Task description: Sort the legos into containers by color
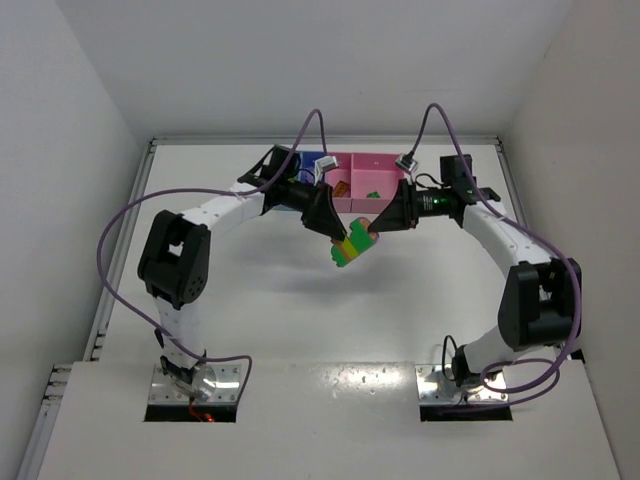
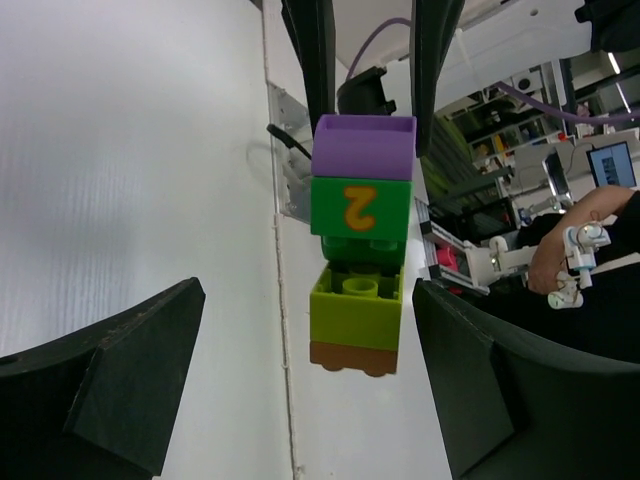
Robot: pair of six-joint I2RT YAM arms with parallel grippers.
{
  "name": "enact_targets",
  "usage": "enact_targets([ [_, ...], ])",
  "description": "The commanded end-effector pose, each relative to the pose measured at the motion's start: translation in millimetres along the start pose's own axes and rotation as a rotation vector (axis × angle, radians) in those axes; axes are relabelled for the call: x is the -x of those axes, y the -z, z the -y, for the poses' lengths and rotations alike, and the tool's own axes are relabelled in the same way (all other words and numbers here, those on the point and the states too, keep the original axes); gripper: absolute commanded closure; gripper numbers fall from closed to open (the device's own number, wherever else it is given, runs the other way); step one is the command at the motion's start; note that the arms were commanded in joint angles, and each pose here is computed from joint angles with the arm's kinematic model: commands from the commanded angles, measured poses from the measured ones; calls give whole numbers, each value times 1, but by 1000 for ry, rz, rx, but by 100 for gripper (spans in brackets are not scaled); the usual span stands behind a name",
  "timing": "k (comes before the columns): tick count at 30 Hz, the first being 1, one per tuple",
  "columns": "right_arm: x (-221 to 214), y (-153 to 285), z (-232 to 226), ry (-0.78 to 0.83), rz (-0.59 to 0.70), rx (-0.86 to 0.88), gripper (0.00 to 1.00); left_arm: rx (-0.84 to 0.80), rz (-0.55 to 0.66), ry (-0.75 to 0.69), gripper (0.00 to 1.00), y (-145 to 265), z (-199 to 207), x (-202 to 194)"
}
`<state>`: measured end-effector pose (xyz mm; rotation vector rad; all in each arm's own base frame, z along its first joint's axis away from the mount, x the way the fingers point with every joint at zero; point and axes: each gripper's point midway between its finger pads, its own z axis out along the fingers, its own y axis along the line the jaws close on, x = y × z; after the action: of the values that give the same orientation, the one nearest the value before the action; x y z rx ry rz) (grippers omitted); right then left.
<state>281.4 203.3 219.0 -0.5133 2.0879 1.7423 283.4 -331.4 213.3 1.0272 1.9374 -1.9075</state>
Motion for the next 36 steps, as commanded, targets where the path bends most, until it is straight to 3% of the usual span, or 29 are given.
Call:
enact_targets([
  [1, 14, -1, -31, 128, 0, 63, 100, -83, -20, -108, 9, -7, 22, 12],
  [13, 7, -6, -32, 139, -14, 73, 100, -164, -70, -132, 10, -27, 39, 7],
  [18, 11, -7, -30, 131, -14, 73, 100, -188, -94, -107, 22, -36, 38, -1],
  [21, 15, -7, -32, 152, -9, 75, 100, -196, -100, -116, 33, -39, 42, 0],
  [24, 15, -7, -29, 143, -11, 74, 100, -204, -103, -107, 56, -40, 42, 1],
  [25, 15, -7, -29, 143, -11, 74, 100, -204, -104, -95, 77, -40, 42, 1],
  [27, 15, -7, -29, 143, -11, 74, 100, -171, -100, -75, 97, -42, 34, 1],
  [36, 44, 17, -9, 163, 74, 14, 100, -165, -112, -41, 100, -41, 40, -21],
])
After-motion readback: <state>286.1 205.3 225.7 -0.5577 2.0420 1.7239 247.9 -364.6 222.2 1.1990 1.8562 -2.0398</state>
